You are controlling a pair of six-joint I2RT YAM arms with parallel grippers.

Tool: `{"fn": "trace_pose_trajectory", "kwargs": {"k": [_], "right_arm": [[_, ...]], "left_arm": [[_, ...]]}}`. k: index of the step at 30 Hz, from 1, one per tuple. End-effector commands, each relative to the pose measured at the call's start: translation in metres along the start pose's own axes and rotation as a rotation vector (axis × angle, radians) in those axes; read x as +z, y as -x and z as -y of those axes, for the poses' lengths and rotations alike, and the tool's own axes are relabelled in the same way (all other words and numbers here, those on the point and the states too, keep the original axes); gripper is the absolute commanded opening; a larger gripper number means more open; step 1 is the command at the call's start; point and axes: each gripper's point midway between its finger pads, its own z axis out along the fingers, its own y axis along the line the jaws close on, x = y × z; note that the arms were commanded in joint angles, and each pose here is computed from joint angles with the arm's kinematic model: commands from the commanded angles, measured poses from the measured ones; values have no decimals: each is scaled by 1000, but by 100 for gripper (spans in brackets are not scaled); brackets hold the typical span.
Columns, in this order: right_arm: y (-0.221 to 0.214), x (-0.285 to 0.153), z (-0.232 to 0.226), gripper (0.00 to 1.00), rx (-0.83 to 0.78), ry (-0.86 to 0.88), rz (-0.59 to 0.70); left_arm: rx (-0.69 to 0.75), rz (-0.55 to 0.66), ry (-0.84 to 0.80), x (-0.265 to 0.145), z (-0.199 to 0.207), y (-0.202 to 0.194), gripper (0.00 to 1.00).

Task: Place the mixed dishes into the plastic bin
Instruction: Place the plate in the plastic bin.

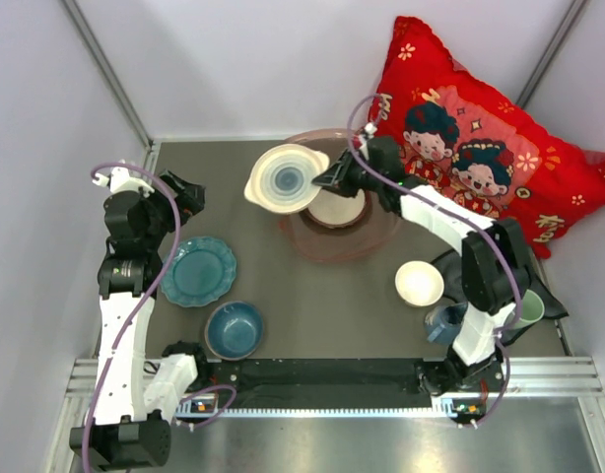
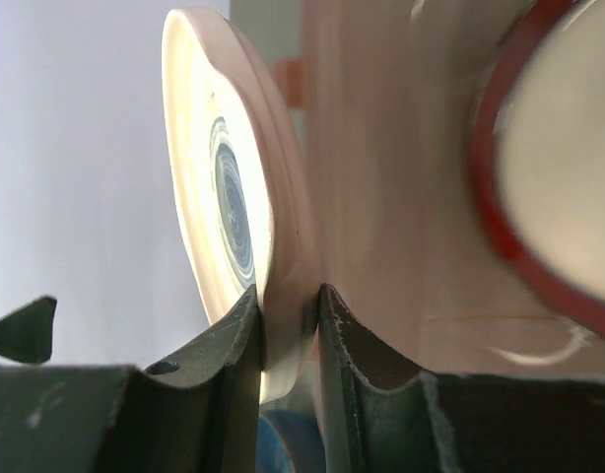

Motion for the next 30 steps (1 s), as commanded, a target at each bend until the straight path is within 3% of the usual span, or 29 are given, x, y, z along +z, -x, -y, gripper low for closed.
{"fn": "trace_pose_trajectory", "kwargs": {"k": [1,11,30], "right_arm": [[66,-55,-53,0,-83,171,183],[107,-77,-4,0,-51,80,273],[106,-51,58,0,-5,-18,259]], "left_arm": [[4,37,-45,-7,12,12,99],[5,32,-50,-7,12,10,99],[9,27,-47,-7,10,8,99]]}}
